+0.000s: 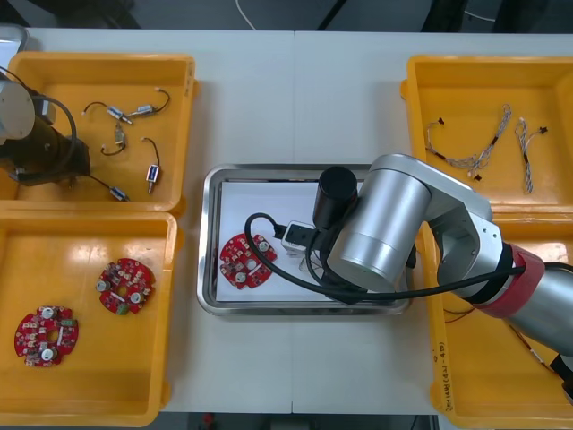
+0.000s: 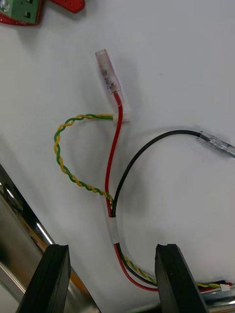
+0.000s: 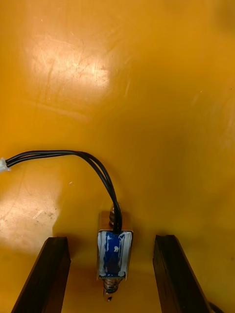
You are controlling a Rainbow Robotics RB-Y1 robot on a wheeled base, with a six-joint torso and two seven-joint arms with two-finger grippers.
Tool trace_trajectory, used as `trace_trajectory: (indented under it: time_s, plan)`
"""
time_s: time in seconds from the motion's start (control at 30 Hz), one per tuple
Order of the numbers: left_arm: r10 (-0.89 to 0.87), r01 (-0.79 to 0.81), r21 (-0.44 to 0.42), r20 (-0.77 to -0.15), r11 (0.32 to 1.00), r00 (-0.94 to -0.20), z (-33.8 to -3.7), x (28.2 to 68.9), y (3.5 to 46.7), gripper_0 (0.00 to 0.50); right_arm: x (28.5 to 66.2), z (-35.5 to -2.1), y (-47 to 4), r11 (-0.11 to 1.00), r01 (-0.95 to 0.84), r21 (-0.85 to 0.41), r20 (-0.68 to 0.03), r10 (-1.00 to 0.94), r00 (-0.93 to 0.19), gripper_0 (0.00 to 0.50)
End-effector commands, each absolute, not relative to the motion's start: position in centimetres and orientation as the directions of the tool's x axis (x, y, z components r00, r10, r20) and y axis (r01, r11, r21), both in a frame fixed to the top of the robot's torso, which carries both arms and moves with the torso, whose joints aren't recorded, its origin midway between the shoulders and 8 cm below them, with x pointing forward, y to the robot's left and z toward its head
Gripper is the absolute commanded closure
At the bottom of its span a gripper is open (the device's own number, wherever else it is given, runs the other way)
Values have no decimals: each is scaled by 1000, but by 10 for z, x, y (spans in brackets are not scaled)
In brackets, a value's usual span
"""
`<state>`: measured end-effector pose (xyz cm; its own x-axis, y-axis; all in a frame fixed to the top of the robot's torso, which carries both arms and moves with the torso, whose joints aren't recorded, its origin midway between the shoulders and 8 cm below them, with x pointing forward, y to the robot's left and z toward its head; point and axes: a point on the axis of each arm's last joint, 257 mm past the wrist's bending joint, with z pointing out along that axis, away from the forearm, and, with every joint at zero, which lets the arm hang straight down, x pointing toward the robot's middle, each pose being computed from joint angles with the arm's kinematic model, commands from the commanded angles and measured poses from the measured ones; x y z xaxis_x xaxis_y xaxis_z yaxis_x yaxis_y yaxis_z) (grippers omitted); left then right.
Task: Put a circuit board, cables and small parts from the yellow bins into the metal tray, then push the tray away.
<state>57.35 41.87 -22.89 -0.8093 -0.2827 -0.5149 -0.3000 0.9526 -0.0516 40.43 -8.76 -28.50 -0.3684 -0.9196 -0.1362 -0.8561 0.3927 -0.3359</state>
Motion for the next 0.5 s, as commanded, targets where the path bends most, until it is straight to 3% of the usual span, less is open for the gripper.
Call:
trace_trajectory:
  time_s: [0.03,0.1,0.13,0.2,0.23,0.33,0.5]
  plan:
    - [-206,-229,-25,-546,973,-812,-216,589,404,0,406,-264,-79,373,-865,-336,-172,-927,-333,0]
    - [-205,-230,-23,-547,973,-812,-216,589,405,0,405,-258,-81,376,-862,-339,-165,-926,-339,0]
    - [-204,-230,-21,-547,973,-812,-216,589,406,108,404,-252,-84,380,-860,-342,-160,-925,-345,0]
    - [-205,-232,-21,-547,972,-811,-216,589,406,414,403,-245,-88,386,-856,-343,-152,-922,-355,0]
    - [-204,-230,-21,-547,973,-812,-216,589,406,498,401,-240,-90,390,-853,-346,-150,-921,-360,0]
    - [-206,-231,-23,-543,973,-814,-217,587,405,500,398,-226,-94,400,-848,-347,-153,-916,-370,0]
    - [-219,-236,-39,-548,971,-808,-213,589,406,500,402,-196,-83,429,-836,-342,-253,-899,-358,0]
